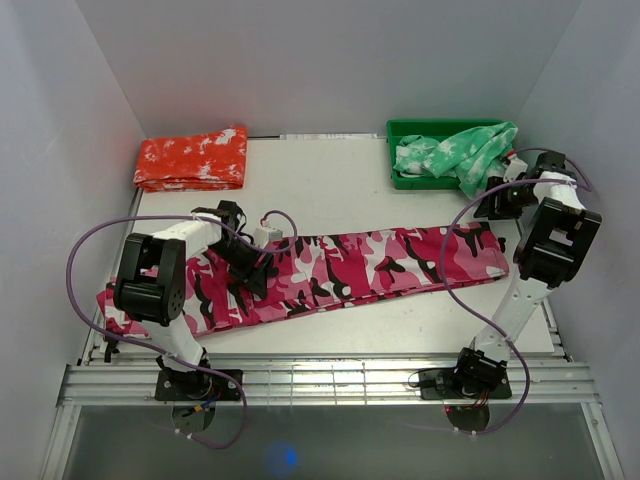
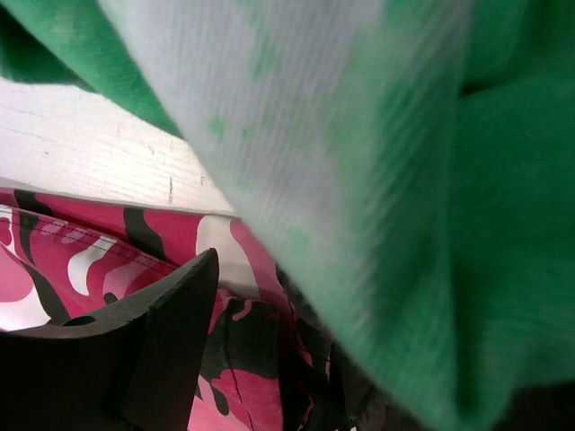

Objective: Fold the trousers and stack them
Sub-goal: Fold the trousers

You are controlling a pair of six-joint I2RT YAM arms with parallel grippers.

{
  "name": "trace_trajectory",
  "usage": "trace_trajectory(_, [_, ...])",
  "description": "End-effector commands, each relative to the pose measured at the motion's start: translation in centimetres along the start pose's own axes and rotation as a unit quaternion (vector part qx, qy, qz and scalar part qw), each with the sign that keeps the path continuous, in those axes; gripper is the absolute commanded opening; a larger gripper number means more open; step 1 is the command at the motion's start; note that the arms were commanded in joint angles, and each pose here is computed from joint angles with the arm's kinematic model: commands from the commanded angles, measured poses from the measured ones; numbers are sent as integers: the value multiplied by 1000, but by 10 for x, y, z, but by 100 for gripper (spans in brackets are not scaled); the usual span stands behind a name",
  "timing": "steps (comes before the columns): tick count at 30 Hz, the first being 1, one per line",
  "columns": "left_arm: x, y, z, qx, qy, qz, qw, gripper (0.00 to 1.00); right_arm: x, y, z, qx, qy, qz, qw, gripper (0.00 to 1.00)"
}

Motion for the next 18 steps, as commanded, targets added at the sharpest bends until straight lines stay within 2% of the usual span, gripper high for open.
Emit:
trace_trajectory(1, [24,22,7,-58,56,7,997,64,8,3,-4,-3,20,-1,1000,57])
trace_trajectory(12, [27,19,7,-60,57,1,997,64,27,10,-30,18,51,-3,999,63])
trace_trajectory(18, [26,21,7,-62,58,2,996,64,19,22,-47,-2,40,6,999,54])
Point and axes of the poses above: each gripper's point midway between its finger pads, its own z axis out along the fingers, its own y axis along the line the jaws close on, x = y × z, the point moved 4 cm from there along -z, back along the fingers, and after that the axes turned 13 degrees about z, right-handed, at the moved point
